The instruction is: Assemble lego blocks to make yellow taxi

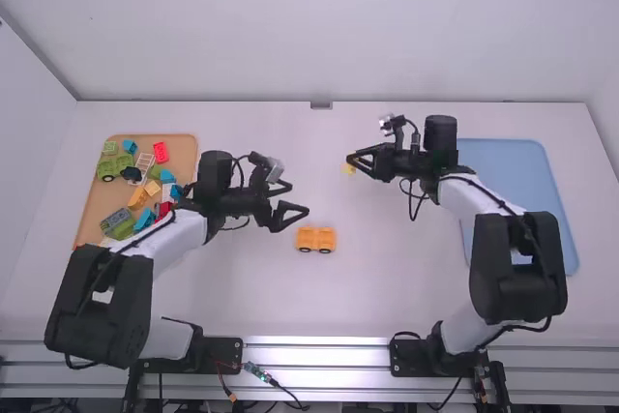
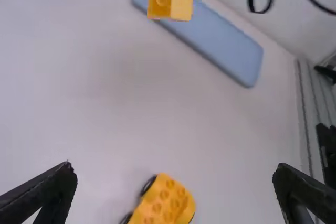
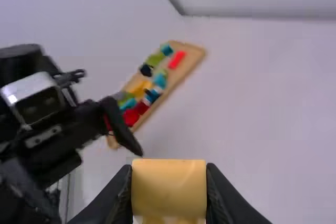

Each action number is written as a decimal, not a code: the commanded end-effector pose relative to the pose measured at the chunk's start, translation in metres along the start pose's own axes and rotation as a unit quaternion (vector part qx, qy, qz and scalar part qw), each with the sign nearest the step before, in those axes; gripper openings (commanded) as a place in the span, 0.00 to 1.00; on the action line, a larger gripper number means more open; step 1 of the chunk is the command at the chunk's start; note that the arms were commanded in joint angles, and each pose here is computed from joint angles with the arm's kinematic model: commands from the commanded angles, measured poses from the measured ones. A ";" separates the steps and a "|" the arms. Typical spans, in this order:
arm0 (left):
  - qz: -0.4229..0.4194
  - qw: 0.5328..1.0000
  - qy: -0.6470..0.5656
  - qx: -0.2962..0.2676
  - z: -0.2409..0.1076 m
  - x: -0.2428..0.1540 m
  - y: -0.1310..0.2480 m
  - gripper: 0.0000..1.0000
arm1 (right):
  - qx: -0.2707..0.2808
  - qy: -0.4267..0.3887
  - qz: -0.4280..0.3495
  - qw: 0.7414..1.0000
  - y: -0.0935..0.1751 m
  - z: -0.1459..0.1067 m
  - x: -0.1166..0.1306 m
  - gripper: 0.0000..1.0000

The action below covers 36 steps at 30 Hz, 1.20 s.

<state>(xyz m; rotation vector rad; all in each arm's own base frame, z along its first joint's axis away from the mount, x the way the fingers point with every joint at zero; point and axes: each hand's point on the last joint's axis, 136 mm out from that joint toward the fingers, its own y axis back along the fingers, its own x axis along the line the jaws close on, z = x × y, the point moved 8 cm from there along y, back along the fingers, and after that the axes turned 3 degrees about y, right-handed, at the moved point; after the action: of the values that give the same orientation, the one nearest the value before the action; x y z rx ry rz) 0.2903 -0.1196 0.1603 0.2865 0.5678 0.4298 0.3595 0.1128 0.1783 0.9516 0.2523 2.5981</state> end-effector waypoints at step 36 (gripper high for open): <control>0.183 0.947 -0.264 -0.009 0.023 0.034 0.207 0.99 | 0.537 0.386 -0.070 0.747 -0.170 -0.059 0.107 0.00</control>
<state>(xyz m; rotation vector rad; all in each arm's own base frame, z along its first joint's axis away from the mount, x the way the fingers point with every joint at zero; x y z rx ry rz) 0.2693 0.0746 0.2288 0.5039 0.0832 0.7056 0.2915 0.2889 0.1523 0.0616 2.0200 2.3794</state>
